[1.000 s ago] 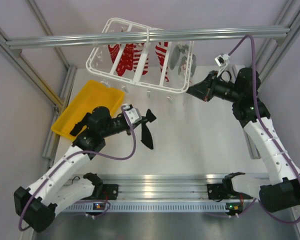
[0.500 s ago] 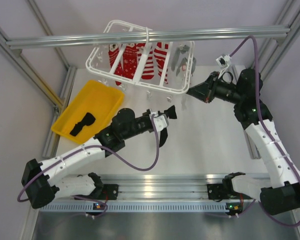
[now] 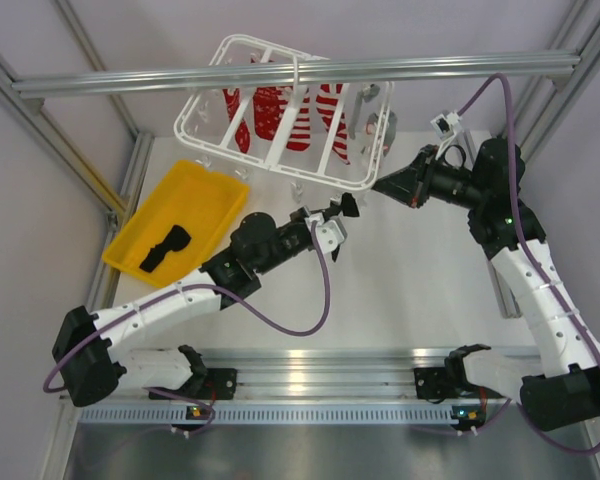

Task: Clip the socks to the hanger
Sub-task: Clamp the sock onto the hanger.

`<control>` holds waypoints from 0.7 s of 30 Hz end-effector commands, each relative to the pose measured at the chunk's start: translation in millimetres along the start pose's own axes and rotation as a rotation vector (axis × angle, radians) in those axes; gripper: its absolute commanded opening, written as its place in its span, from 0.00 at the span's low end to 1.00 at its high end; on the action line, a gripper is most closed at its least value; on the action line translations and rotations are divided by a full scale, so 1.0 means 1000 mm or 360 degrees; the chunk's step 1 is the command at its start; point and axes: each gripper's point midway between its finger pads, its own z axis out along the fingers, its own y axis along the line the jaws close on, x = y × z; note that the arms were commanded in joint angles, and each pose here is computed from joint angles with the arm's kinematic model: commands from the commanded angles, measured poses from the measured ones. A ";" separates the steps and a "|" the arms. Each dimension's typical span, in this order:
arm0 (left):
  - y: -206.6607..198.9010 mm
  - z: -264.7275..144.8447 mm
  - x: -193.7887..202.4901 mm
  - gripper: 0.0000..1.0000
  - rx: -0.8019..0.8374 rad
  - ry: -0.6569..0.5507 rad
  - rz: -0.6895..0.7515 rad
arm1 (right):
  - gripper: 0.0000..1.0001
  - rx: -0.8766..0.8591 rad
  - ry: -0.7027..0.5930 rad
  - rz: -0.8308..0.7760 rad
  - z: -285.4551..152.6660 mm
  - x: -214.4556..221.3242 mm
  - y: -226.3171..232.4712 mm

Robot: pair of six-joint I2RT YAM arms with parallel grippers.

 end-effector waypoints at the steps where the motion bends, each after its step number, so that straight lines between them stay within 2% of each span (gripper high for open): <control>1: 0.029 0.004 -0.035 0.00 -0.0164 -0.0154 0.0027 | 0.00 -0.0003 -0.0033 -0.0067 -0.007 -0.010 0.012; 21: 0.033 0.011 -0.052 0.00 -0.0172 -0.0241 0.0022 | 0.00 -0.0012 -0.0035 -0.0053 -0.006 -0.011 0.012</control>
